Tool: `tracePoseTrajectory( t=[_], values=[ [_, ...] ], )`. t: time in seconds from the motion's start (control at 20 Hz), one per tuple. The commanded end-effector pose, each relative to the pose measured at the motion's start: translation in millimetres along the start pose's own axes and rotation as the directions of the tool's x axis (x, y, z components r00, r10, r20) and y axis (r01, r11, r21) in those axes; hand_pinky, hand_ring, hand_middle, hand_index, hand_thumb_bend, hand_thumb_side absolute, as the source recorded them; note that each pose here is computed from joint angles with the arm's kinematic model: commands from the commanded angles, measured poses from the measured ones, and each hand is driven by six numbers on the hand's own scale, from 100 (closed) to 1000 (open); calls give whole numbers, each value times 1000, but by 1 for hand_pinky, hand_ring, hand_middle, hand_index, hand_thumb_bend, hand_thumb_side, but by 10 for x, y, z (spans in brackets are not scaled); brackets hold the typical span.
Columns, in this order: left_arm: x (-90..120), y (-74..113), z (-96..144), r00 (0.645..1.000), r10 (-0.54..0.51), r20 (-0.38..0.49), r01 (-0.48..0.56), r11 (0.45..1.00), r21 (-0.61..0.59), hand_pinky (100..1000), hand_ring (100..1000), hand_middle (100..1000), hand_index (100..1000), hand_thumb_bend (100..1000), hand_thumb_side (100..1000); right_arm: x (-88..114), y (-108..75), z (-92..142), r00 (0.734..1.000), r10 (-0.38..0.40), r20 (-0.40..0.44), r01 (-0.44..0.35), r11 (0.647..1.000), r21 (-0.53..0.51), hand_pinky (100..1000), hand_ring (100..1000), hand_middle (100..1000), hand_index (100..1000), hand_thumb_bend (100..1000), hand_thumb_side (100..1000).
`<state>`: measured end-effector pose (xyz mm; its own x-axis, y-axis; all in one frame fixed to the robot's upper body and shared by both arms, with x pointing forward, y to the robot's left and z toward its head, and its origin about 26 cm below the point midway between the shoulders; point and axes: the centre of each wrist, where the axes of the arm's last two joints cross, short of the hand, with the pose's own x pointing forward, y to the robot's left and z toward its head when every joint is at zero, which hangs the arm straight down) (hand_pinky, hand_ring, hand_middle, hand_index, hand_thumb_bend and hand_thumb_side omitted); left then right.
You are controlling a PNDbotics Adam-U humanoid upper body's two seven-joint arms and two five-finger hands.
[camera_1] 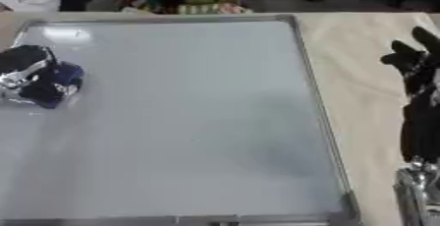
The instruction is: Wipe the whiteboard clean with a brush.
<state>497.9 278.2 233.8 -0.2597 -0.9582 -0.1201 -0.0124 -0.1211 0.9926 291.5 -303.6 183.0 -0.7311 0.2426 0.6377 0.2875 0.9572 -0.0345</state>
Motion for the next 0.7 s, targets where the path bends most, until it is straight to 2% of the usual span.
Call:
tracePoseTrajectory(
  t=[0.05,0.25,0.7],
  values=[
    [-246,-14,85,997,-3,-81,3,1000,-8,369,460,254,390,163,588,46,-18,-47,1000,9,26,-9,1000,-2,906,876,552,895,145,1000],
    [-322,-23,105,992,5,-122,-4,1000,9,368,459,253,391,164,574,46,-19,-46,1000,9,26,-9,1000,-4,906,875,551,895,146,1000],
    [-363,-22,110,988,17,-152,-11,999,40,356,454,248,396,132,567,44,-20,-42,1000,9,25,-9,1000,-8,905,875,550,894,148,1000]
  ],
)
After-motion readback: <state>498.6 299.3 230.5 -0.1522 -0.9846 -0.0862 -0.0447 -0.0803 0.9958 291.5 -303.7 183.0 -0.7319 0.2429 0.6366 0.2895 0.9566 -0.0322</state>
